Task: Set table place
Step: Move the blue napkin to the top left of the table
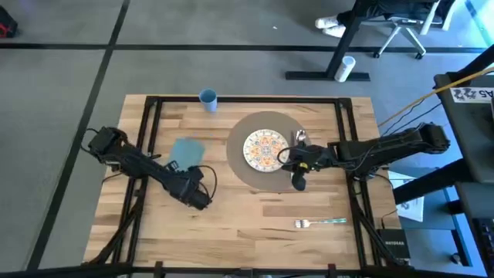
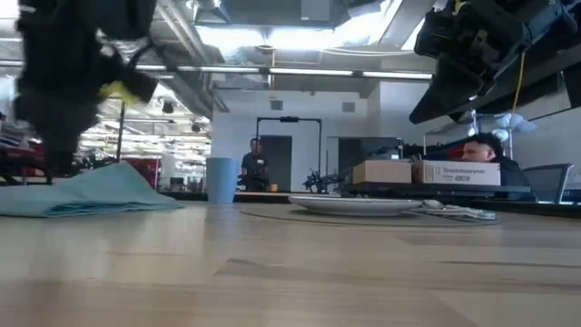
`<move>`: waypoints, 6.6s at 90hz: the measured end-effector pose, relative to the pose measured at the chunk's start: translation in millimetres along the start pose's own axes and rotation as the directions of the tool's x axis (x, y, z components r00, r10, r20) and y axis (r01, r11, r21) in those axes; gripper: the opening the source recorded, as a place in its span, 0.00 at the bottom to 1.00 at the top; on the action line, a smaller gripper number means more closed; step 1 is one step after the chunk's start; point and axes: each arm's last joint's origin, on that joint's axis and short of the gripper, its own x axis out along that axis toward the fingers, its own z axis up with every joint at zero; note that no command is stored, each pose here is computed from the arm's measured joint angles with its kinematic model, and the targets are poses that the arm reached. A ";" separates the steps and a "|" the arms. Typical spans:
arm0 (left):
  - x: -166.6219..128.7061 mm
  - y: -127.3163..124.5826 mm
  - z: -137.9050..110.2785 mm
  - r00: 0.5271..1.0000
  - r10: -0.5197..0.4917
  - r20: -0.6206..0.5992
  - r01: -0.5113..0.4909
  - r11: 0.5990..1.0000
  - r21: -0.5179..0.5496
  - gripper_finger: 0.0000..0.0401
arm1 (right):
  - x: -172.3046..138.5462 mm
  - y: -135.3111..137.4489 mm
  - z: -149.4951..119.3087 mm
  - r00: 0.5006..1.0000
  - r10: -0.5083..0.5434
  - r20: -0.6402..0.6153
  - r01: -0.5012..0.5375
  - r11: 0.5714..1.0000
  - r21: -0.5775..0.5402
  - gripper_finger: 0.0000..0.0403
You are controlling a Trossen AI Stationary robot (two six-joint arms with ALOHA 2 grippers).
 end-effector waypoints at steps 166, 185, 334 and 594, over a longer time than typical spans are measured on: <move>-12.7 -22.5 -9.9 0.938 -0.304 0.164 0.321 0.943 -0.088 0.00 | 0.6 2.5 5.4 0.998 0.028 0.054 -0.027 0.999 -0.021 0.00; -15.0 18.1 -22.4 0.996 0.084 0.020 -0.075 0.956 -0.283 0.00 | 9.5 2.2 2.3 1.000 0.014 0.019 -0.013 1.000 -0.028 0.00; -55.9 5.0 12.4 0.733 -0.344 0.587 0.360 0.928 0.094 0.00 | 71.2 24.1 29.6 0.925 0.260 0.275 -0.276 0.961 0.019 0.19; 33.0 -17.8 -80.8 0.803 -0.511 0.307 0.569 0.810 -0.142 0.00 | 237.5 22.4 84.2 0.963 0.248 0.103 -0.261 0.955 0.141 0.58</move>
